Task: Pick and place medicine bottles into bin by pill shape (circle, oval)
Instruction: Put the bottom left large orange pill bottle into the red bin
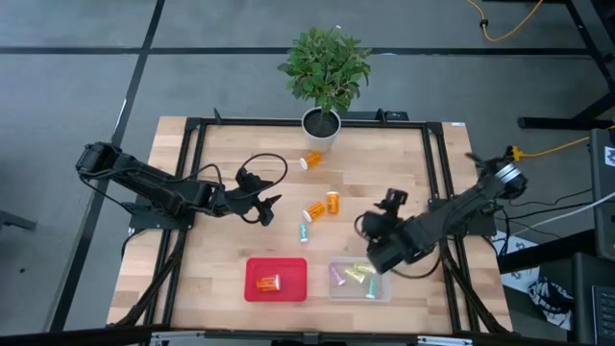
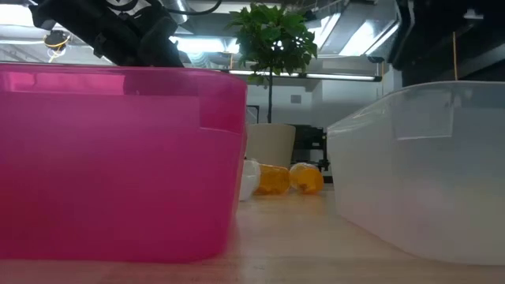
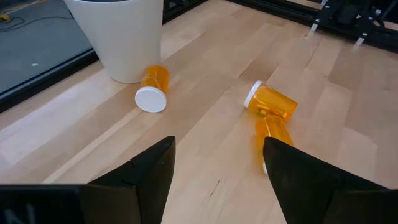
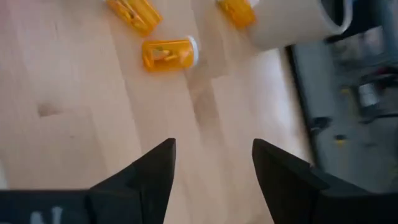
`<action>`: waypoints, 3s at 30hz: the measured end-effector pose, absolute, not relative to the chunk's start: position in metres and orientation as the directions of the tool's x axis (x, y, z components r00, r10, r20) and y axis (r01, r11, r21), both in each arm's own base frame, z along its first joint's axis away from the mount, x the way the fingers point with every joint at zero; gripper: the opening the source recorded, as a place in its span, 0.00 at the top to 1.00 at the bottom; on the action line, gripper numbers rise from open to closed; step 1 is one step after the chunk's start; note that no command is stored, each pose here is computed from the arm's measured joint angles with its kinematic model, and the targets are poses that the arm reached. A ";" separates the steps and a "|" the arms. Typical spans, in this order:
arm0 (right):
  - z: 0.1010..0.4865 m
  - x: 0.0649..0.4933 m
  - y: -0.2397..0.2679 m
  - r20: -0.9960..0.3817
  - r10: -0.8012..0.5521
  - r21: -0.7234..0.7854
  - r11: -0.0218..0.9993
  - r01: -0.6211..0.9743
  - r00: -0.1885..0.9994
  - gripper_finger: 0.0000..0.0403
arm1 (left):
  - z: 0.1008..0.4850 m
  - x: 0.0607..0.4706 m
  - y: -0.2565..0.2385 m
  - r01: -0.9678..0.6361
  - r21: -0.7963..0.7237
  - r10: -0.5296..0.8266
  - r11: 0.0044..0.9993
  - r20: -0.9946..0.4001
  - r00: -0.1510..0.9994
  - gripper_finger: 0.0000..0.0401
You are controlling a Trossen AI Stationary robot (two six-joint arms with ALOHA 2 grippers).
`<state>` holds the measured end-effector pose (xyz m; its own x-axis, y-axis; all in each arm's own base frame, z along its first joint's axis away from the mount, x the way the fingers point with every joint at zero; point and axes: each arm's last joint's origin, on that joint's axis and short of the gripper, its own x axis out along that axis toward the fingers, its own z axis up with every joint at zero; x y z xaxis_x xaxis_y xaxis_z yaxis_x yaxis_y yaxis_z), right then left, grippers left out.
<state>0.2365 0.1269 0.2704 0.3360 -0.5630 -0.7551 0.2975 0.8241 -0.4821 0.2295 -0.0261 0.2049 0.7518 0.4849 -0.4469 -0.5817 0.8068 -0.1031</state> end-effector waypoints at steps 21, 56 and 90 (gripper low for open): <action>0.201 0.185 0.062 -0.410 -0.114 -0.071 0.993 0.093 0.905 0.47 | 0.205 0.230 -0.026 -0.584 -0.104 0.487 0.805 -0.446 0.751 0.41; 0.167 0.115 0.013 -0.029 -0.117 -0.048 0.992 0.116 0.993 0.47 | 0.204 0.230 -0.026 -0.592 -0.119 0.488 0.797 -0.449 0.748 0.41; 0.156 0.113 -0.008 -0.130 -0.375 -0.039 0.927 0.373 0.918 0.47 | 0.217 0.319 -0.022 -0.437 -0.140 0.326 0.888 -0.478 0.816 0.41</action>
